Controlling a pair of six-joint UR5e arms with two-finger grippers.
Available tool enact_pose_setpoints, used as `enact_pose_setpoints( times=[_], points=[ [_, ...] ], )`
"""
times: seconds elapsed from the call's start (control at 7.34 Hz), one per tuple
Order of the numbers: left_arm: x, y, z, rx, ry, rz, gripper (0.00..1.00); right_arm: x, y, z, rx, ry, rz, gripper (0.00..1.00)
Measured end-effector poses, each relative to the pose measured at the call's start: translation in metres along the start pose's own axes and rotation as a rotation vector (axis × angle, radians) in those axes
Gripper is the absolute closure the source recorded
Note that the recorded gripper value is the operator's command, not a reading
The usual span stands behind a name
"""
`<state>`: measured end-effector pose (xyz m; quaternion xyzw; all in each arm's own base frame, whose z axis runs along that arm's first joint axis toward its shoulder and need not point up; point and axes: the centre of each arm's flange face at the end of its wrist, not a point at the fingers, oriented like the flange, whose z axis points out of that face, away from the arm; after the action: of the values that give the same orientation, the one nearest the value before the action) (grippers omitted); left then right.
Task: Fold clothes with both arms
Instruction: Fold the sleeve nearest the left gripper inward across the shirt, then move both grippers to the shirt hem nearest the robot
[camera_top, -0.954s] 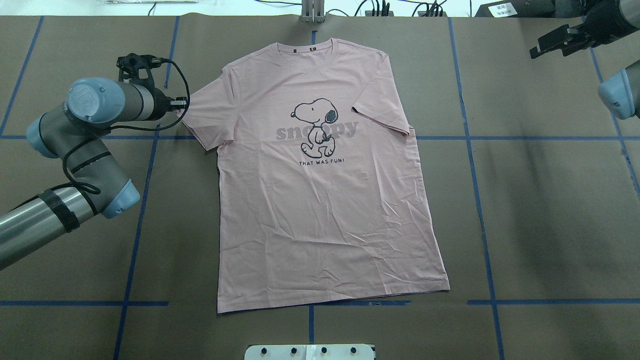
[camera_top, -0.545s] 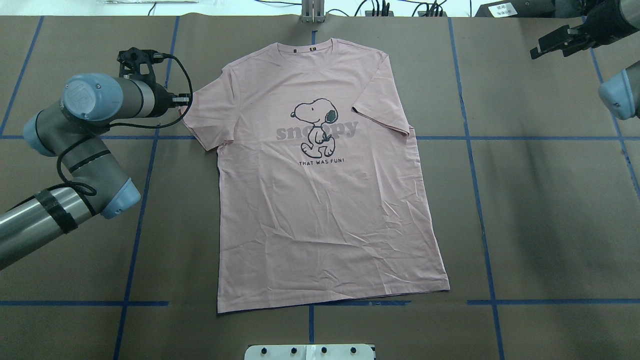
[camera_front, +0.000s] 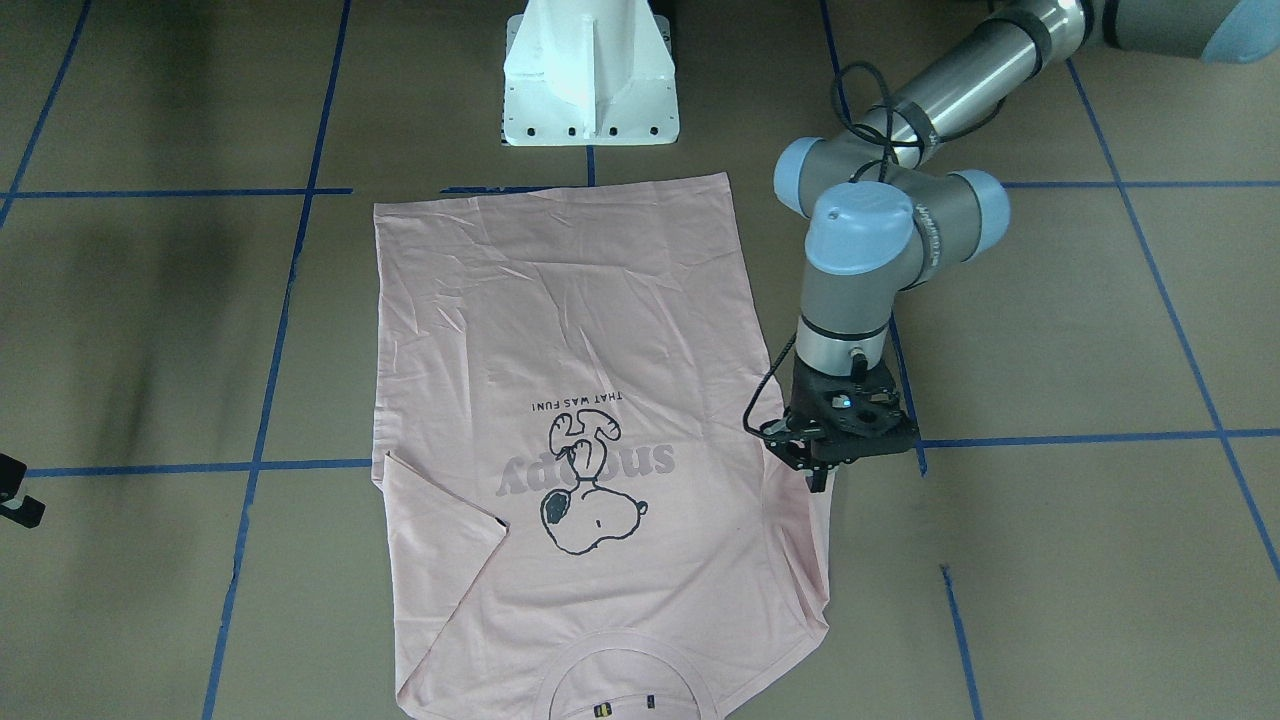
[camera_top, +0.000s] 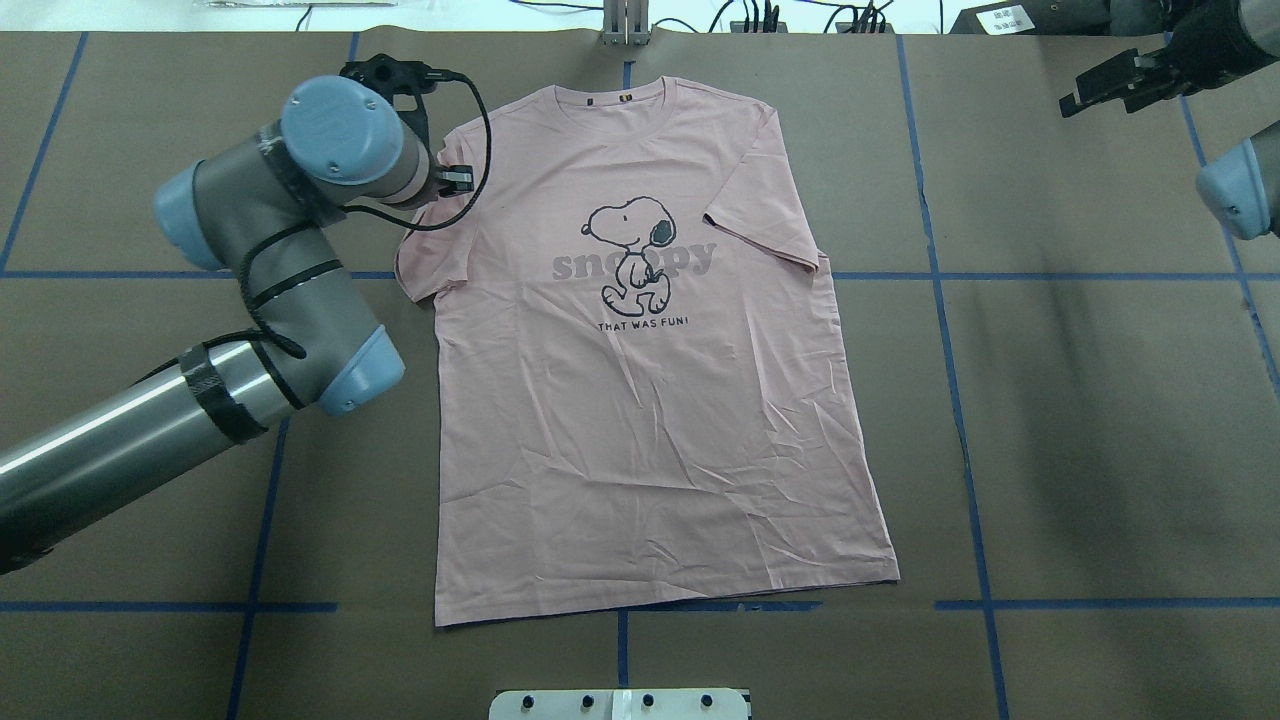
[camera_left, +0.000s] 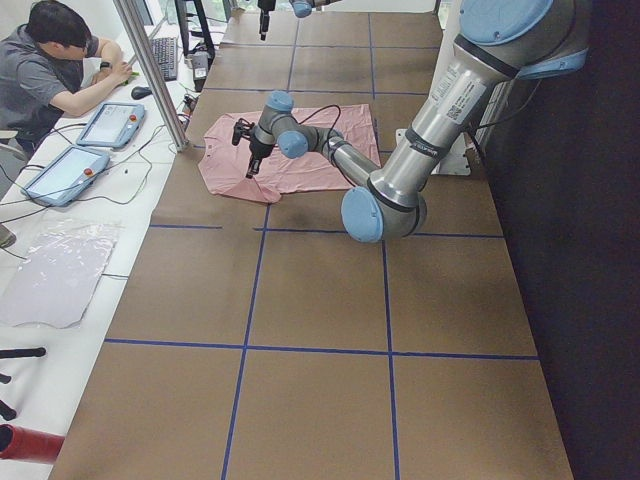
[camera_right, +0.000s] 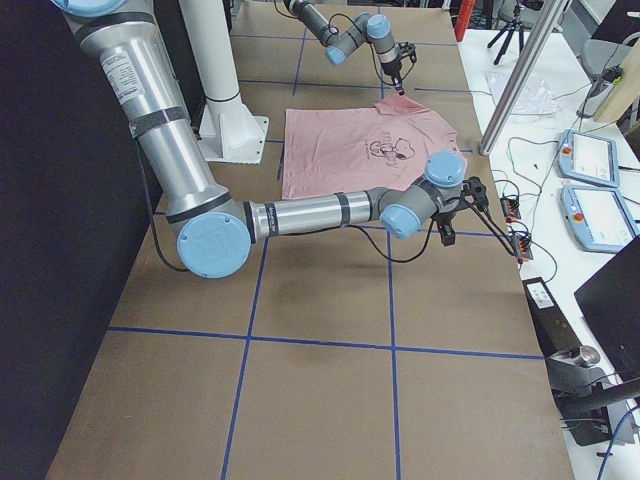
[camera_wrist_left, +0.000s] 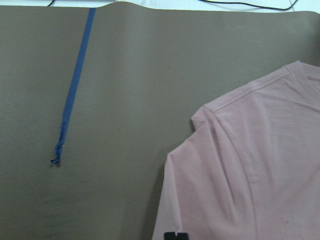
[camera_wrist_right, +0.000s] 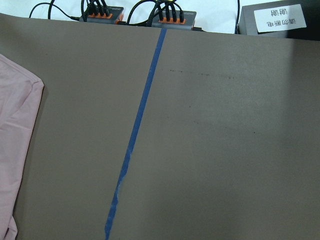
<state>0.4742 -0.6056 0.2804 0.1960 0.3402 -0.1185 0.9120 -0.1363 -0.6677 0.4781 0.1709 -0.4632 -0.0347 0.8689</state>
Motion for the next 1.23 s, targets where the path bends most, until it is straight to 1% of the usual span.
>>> enact_pose_setpoints(
  times=[0.41,0.54,0.68,0.82,0.95,1.09,1.23],
  points=[
    [0.075,-0.021,0.013,-0.04,-0.101,-0.025,1.0,-0.002,-0.001,-0.001,0.003,0.0,-0.001,0.0],
    [0.092,-0.023,0.015,-0.053,-0.13,-0.031,0.53,-0.003,-0.003,-0.001,0.004,0.0,-0.003,0.0],
    [0.101,-0.022,0.015,-0.062,-0.148,-0.03,0.01,-0.005,-0.004,-0.001,0.006,-0.001,-0.004,0.0],
    [0.105,-0.02,0.015,-0.067,-0.156,-0.024,0.0,-0.006,-0.005,-0.001,0.007,-0.001,-0.004,0.0],
    [0.109,-0.019,0.009,-0.063,-0.145,-0.016,0.0,-0.009,-0.005,-0.002,0.01,-0.004,0.0,0.0],
    [0.113,-0.019,-0.008,-0.052,-0.109,-0.005,0.0,-0.02,-0.005,-0.004,0.017,-0.009,0.018,0.0],
    [0.107,-0.013,-0.031,-0.049,-0.048,0.015,0.0,-0.042,-0.001,-0.004,0.029,-0.015,0.053,0.0]
  ],
)
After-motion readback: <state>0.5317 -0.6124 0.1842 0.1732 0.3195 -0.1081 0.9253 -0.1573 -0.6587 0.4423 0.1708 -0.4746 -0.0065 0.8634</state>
